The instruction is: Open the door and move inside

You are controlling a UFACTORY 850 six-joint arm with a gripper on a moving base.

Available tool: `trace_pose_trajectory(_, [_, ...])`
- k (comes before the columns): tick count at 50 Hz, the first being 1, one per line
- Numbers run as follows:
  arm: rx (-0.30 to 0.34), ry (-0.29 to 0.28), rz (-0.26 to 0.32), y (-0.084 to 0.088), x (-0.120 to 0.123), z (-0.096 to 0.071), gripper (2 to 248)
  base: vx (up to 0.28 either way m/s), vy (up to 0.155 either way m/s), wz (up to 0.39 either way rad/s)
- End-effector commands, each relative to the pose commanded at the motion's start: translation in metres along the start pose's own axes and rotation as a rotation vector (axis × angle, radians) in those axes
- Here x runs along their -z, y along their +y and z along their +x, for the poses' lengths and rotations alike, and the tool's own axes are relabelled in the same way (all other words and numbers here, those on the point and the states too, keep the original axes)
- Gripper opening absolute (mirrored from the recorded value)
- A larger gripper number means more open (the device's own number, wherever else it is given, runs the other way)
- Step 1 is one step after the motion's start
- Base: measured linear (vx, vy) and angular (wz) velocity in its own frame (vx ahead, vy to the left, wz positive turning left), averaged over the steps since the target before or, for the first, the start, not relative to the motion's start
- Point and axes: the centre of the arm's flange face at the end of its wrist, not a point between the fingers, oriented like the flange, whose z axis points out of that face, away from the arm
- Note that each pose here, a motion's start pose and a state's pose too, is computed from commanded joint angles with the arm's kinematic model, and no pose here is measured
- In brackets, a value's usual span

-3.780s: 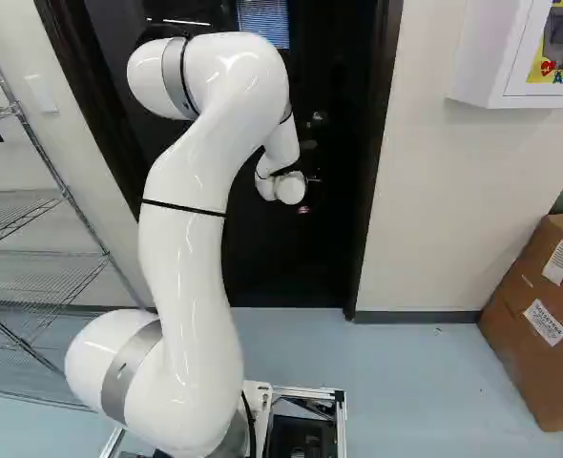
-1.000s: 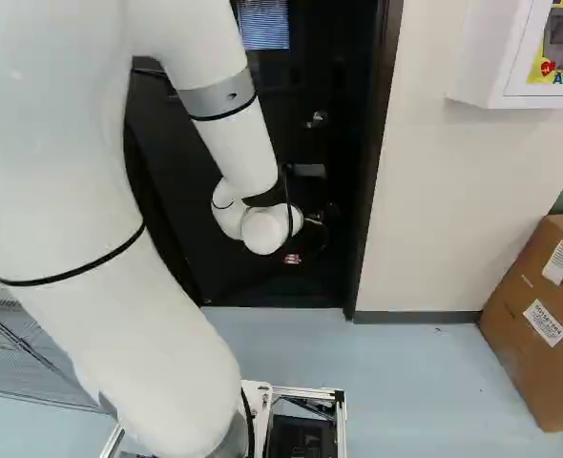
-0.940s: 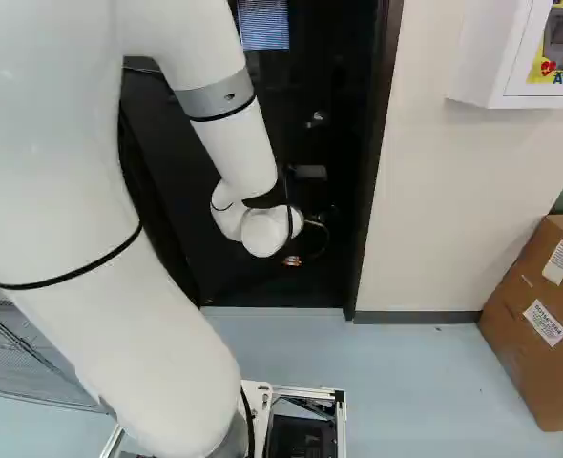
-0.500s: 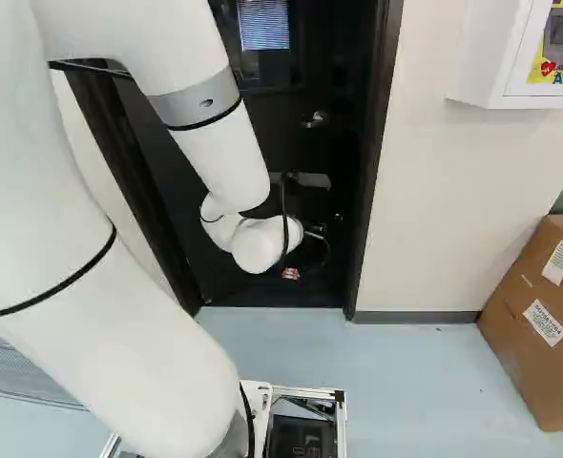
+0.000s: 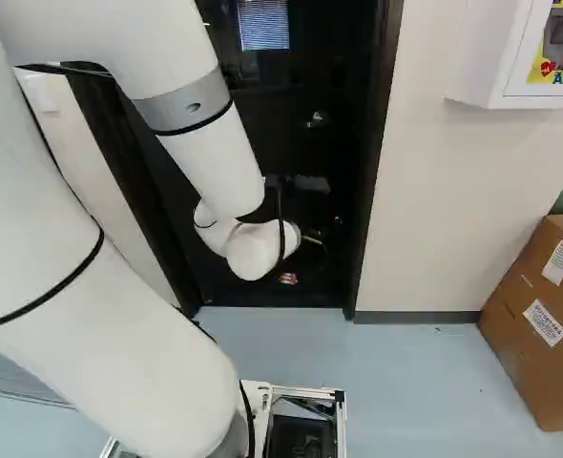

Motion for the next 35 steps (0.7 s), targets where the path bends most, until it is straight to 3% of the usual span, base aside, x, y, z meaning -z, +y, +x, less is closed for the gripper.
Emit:
trace_pose_trajectory(26, [0.000, 0.000, 0.000, 0.0000, 0.0000, 0.0000, 247, 0.000, 0.000, 0.000])
trace_pose_trajectory(35, [0.000, 0.000, 0.000, 0.0000, 0.0000, 0.0000, 247, -0.057, -0.020, -0.181])
